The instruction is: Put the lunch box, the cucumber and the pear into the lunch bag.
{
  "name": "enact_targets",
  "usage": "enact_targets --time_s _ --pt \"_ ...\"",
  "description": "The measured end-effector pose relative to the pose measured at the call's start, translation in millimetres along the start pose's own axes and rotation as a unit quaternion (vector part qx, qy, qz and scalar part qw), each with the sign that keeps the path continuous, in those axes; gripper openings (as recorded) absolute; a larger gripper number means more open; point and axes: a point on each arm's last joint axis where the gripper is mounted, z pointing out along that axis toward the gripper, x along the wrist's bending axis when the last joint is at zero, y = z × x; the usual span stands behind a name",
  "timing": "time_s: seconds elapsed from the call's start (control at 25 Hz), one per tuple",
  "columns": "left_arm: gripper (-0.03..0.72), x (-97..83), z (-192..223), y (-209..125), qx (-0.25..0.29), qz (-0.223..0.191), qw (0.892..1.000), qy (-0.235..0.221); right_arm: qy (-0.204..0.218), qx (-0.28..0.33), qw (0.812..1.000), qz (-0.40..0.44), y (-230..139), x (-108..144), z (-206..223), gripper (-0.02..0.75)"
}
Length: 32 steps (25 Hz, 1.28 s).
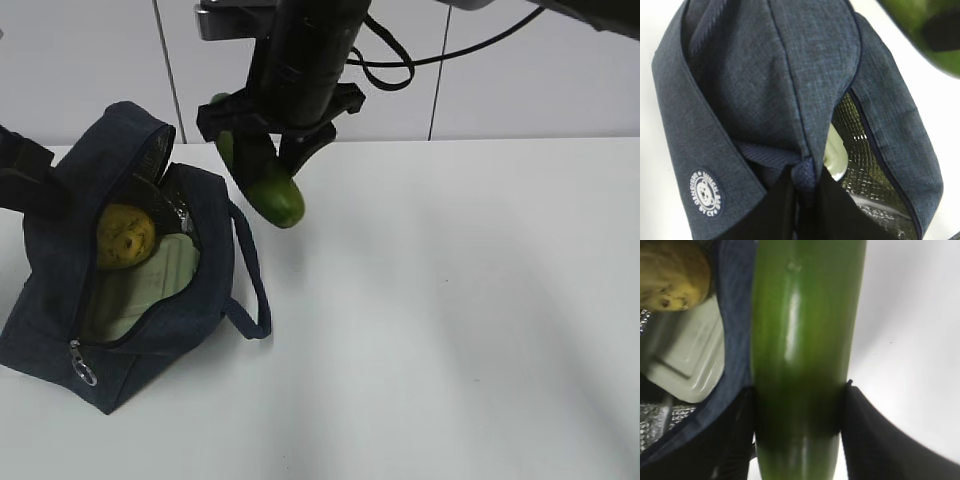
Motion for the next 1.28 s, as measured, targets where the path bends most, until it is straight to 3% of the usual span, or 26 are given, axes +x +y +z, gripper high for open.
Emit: enact_targets --time_s 0.2,0.4,0.8,1.28 --pt "0.017 -0.5 0 1 -0.004 -0.003 1.000 -0.003 0.074 0.003 0.997 -0.001 0 14 -1 0.351" --pt "0.017 -0.7 0 1 -0.005 -0.005 1.000 -0.004 0.110 0.004 0.994 0.007 0 21 -3 0.351" --pt "0.017 -0.9 0 1 -0.005 -0.006 1.000 -0.005 0.125 0.015 0.992 -0.003 -3 36 5 0.350" --pt "0.017 -0.7 0 1 -0.008 -0.007 1.000 -0.004 0.096 0.034 0.995 -0.019 -15 33 5 0.350"
